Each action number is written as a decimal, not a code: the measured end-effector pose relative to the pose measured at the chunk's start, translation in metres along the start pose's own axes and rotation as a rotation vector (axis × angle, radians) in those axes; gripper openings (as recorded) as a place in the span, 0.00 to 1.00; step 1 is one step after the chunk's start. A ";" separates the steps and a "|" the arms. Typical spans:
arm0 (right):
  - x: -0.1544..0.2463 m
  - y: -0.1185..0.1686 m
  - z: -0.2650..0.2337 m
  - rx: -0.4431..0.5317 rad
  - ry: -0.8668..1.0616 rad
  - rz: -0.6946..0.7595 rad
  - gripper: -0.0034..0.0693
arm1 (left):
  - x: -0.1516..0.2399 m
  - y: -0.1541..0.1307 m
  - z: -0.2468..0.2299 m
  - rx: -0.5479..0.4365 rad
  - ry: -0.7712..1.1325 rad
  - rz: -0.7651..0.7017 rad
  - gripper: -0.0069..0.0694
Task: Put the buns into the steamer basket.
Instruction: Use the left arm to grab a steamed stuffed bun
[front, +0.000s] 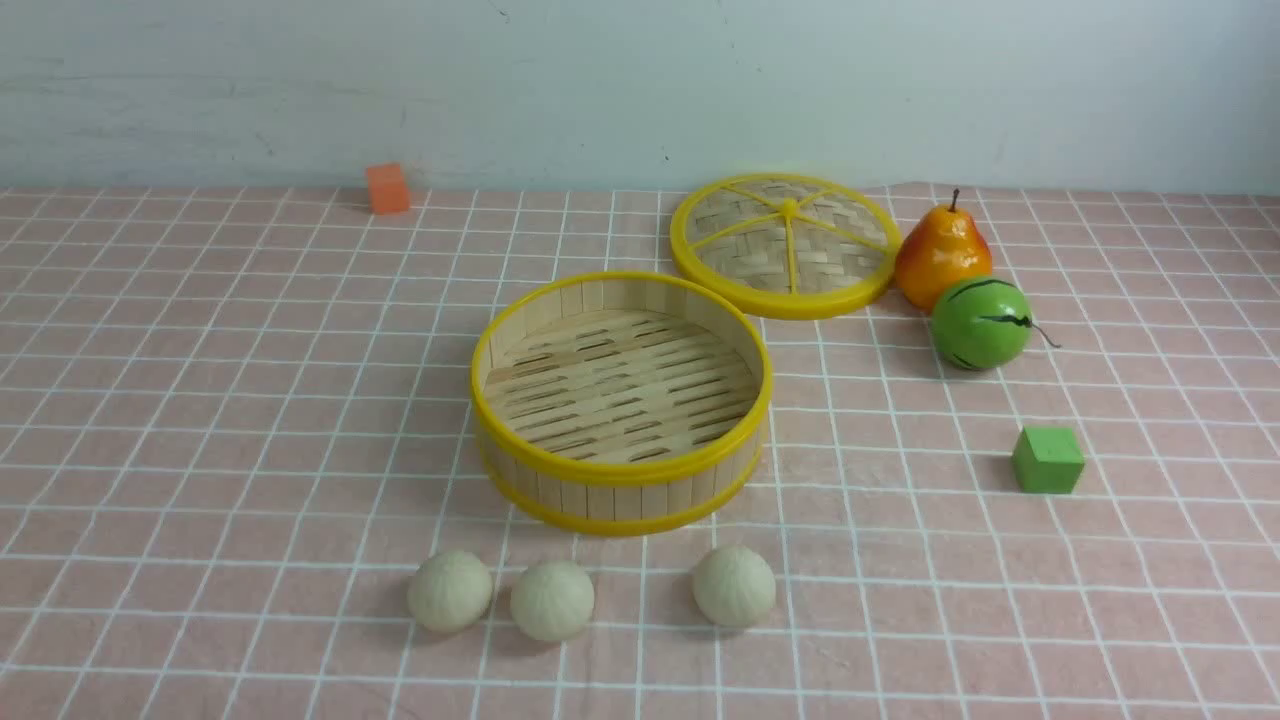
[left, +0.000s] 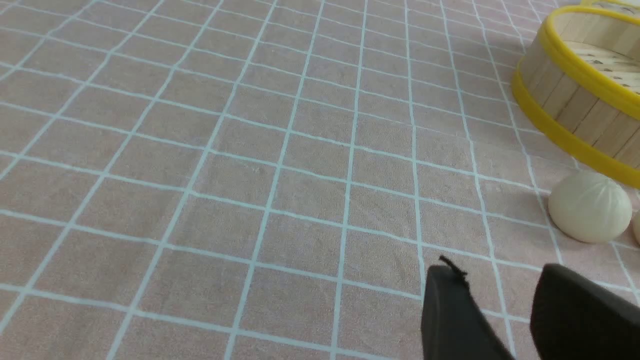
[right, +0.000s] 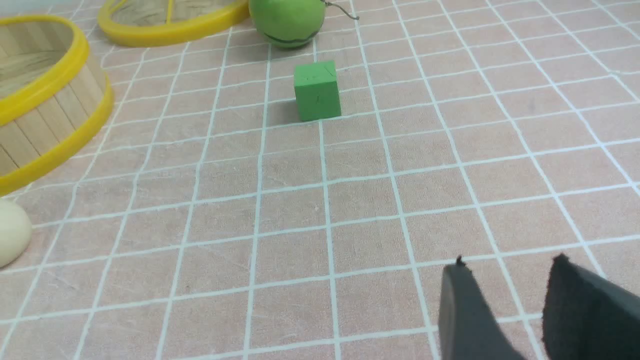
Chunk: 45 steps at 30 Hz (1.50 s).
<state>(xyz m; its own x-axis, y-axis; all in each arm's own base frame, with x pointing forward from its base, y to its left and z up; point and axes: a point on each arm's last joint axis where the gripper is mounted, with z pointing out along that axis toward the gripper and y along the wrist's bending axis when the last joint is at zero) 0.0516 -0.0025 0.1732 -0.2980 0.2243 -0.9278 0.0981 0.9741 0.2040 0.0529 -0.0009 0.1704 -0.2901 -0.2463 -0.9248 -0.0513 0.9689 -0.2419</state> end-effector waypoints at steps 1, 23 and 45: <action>0.000 0.000 0.000 0.000 0.000 0.000 0.38 | 0.000 0.000 0.000 0.000 0.000 0.000 0.40; 0.000 0.000 0.000 0.000 0.000 0.000 0.38 | 0.000 0.000 0.000 0.000 0.000 0.000 0.40; 0.000 -0.001 0.000 0.006 -0.003 -0.015 0.38 | 0.000 0.000 0.000 0.000 0.000 0.000 0.40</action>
<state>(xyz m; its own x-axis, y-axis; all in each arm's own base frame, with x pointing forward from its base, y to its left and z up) 0.0517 -0.0031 0.1733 -0.2969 0.2099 -0.9315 0.0992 0.9770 0.1886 0.0529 -0.0009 0.1704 -0.2901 -0.2463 -0.9248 -0.0513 0.9689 -0.2419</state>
